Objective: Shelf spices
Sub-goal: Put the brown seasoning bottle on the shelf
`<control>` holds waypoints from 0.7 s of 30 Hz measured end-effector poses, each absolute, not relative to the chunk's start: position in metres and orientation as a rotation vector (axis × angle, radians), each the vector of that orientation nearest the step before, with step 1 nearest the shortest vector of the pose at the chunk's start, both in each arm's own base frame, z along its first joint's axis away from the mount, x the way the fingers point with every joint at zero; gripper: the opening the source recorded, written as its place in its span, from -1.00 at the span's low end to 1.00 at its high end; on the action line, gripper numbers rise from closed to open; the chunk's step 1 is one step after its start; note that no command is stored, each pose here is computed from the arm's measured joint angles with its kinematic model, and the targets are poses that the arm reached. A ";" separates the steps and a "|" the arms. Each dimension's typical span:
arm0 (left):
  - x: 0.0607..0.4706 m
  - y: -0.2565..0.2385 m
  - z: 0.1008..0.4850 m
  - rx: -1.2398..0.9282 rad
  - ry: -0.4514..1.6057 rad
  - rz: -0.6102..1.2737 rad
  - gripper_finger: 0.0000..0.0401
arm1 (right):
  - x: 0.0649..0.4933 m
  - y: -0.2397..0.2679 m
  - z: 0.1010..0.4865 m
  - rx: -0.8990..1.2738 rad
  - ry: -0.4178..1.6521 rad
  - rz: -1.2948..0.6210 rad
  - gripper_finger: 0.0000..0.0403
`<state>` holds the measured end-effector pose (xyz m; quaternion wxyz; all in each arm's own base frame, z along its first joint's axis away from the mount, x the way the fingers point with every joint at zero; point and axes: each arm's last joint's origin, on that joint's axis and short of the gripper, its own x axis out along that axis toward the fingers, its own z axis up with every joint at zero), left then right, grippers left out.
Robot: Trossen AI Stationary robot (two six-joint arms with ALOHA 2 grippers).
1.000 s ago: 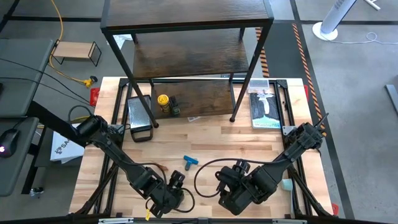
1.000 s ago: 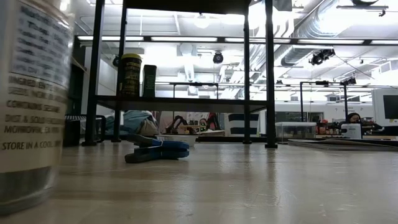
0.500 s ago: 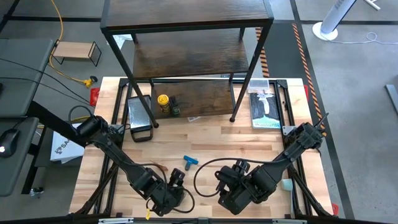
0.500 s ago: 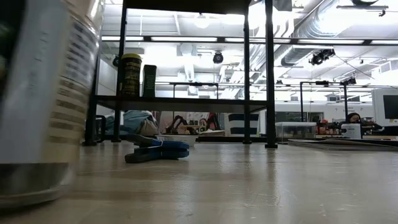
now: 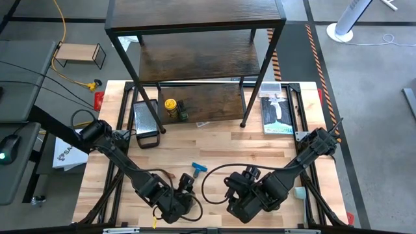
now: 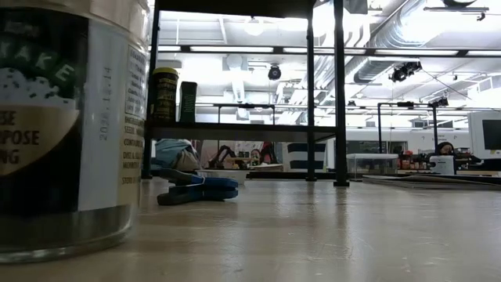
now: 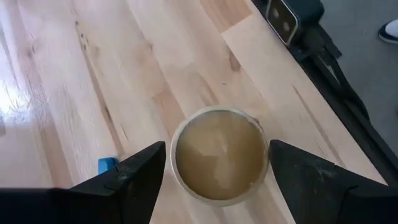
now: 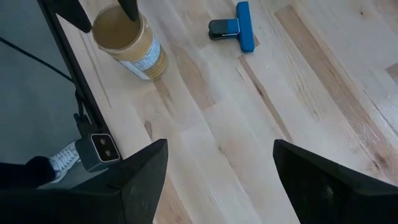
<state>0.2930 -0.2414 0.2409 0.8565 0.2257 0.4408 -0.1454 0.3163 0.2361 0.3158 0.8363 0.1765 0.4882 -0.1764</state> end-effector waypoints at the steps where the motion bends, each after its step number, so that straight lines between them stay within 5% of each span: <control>1: 0.294 -0.241 0.241 0.468 0.921 -0.306 0.41 | 0.317 0.236 0.316 0.377 1.032 -0.374 0.42; 21: 0.301 -0.253 0.249 0.343 0.814 -0.396 0.42 | 0.318 0.236 0.316 0.405 1.021 -0.382 0.43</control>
